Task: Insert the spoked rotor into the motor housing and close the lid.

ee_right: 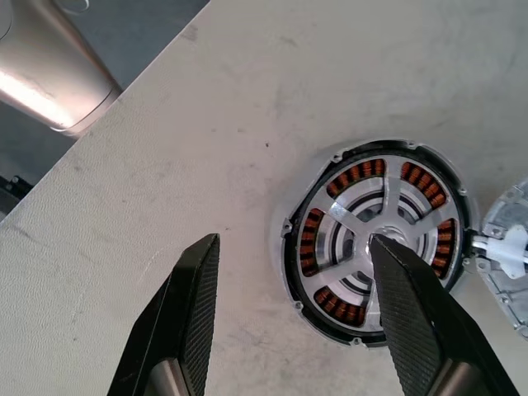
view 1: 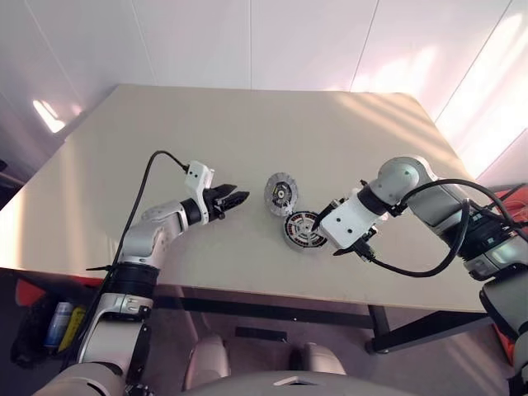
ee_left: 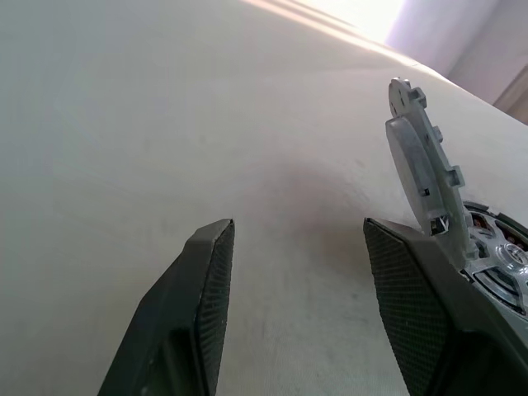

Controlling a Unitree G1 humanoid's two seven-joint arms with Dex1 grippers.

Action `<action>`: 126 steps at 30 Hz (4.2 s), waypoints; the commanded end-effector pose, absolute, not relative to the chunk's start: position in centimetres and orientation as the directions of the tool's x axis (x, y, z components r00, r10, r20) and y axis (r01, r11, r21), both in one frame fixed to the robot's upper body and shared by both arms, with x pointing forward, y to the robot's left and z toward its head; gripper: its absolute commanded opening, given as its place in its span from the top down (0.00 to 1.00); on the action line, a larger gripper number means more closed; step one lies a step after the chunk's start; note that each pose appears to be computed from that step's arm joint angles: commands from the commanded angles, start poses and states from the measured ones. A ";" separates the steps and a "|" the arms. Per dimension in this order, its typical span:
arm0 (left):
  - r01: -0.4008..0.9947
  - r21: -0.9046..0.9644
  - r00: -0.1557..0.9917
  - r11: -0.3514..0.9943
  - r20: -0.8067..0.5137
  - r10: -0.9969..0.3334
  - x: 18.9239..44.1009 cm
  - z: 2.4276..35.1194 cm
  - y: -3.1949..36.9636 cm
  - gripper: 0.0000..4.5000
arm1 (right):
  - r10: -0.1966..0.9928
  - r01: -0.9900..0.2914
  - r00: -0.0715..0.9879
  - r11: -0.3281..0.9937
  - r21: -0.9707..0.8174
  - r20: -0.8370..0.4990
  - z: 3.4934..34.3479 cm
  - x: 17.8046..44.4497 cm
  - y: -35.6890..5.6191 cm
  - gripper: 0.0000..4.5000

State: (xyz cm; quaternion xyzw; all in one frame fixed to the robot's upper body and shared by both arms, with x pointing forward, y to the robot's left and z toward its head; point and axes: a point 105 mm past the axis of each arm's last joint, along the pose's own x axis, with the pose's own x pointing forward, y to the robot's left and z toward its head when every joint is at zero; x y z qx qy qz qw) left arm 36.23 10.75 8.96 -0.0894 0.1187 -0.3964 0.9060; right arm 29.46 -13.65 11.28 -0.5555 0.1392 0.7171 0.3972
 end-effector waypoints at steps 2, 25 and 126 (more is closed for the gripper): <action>0.710 -0.207 0.674 0.673 -0.079 -0.735 36.6 11.1 10.9 0.41 | 0.332 -0.691 -0.084 -0.699 -0.186 -0.939 11.0 29.6 -14.5 0.28; 0.706 -0.200 0.681 0.680 -0.072 -0.729 36.8 11.3 11.0 0.41 | 0.369 -0.672 -0.074 -0.705 -0.227 -0.927 9.2 29.3 -13.3 0.28; 0.534 -0.176 0.831 0.827 -0.071 -0.552 34.7 11.4 16.4 0.41 | 0.892 -0.968 0.111 0.196 0.154 -0.439 23.3 32.1 0.4 0.44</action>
